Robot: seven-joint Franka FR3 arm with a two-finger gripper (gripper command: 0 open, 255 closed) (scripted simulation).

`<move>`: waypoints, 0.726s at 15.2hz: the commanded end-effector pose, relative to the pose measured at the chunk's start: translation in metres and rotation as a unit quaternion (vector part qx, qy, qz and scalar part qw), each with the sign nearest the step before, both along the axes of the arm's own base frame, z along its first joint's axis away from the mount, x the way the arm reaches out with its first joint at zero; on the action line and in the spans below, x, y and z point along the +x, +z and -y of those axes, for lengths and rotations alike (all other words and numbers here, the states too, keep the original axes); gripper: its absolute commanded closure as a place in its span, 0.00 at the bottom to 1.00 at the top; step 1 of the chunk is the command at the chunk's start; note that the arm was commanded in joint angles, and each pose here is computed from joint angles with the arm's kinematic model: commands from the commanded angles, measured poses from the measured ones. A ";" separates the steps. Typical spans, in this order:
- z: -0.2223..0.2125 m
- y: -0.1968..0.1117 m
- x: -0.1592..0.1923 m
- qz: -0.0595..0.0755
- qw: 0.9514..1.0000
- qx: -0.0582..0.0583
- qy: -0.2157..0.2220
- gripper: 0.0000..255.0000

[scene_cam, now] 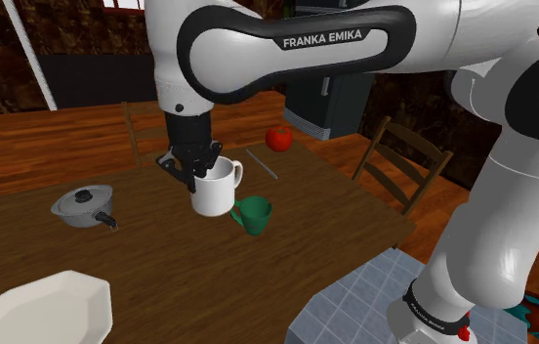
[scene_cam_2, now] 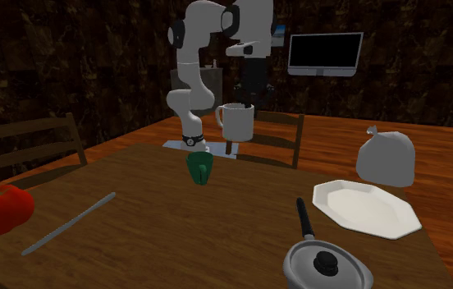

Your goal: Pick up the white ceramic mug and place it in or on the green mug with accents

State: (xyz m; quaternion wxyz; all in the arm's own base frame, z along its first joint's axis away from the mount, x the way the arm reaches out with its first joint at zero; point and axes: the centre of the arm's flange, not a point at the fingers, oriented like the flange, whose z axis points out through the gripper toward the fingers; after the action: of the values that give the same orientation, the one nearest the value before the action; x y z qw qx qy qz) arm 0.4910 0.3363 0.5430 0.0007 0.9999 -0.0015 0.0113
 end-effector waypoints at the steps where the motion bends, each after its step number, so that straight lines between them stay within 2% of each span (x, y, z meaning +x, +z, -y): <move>1: 0.026 0.002 0.001 0.000 1.000 0.000 0.001 1.00; 9: 0.137 0.019 0.006 0.000 1.000 0.000 0.001 1.00; 11: 0.137 0.008 0.006 0.000 1.000 0.000 0.001 1.00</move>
State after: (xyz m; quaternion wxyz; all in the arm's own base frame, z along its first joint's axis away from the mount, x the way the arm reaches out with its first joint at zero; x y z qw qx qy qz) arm 0.4968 0.2035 0.5552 0.0005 0.9999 -0.0016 0.0112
